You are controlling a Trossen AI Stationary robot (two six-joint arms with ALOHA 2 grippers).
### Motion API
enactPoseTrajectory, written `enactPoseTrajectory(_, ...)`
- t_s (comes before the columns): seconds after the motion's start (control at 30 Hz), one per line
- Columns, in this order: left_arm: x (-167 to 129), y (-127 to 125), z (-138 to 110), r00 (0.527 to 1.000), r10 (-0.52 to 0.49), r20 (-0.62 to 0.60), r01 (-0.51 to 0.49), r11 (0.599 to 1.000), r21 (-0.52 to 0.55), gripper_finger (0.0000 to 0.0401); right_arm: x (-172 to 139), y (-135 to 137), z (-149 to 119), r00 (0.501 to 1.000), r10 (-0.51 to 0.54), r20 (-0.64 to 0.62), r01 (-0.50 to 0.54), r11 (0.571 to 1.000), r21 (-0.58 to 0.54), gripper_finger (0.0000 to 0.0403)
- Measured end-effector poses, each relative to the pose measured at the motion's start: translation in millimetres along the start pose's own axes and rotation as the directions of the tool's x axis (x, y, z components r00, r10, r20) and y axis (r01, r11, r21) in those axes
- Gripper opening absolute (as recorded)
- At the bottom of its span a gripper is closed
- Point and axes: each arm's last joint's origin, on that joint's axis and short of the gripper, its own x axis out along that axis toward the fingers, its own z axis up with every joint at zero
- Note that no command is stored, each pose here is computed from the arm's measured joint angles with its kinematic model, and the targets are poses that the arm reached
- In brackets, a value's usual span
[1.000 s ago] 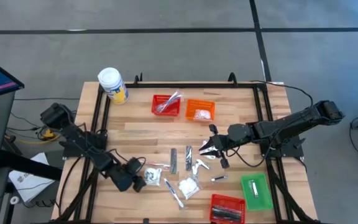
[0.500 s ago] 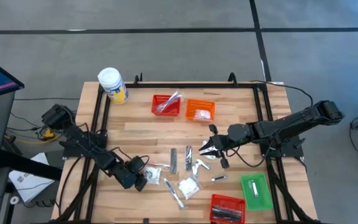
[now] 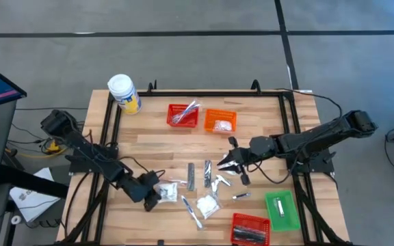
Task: Pick & Place Travel size toiletries
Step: Put the white cotton pack into the orange bin
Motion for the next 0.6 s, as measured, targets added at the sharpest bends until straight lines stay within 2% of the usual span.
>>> enactPoseTrajectory(0.17,-11,-5,10,0.996,-0.034,0.082,0.024,0.993,0.117,0.0001,22,-1,-5,0.999,0.000,0.035,-0.001,1.000,0.008,0.0077)
enactPoseTrajectory(0.3,-17,-11,19,0.972,-0.015,0.234,-0.040,0.973,0.227,0.0001,44,-5,-11,1.000,-0.013,0.021,0.012,1.000,0.027,0.0077)
enactPoseTrajectory(0.37,-20,-16,25,0.938,0.012,0.347,-0.116,0.953,0.281,0.0001,52,-12,-9,0.999,-0.031,0.042,0.028,0.998,0.058,0.0077)
enactPoseTrajectory(0.47,-26,-25,32,0.852,0.058,0.520,-0.255,0.914,0.316,0.0001,58,-20,-6,0.991,-0.055,0.121,0.043,0.994,0.100,0.0077)
enactPoseTrajectory(0.6,-34,-36,42,0.743,0.102,0.662,-0.409,0.852,0.328,0.0001,62,-27,-2,0.978,-0.076,0.196,0.050,0.990,0.131,0.0077)
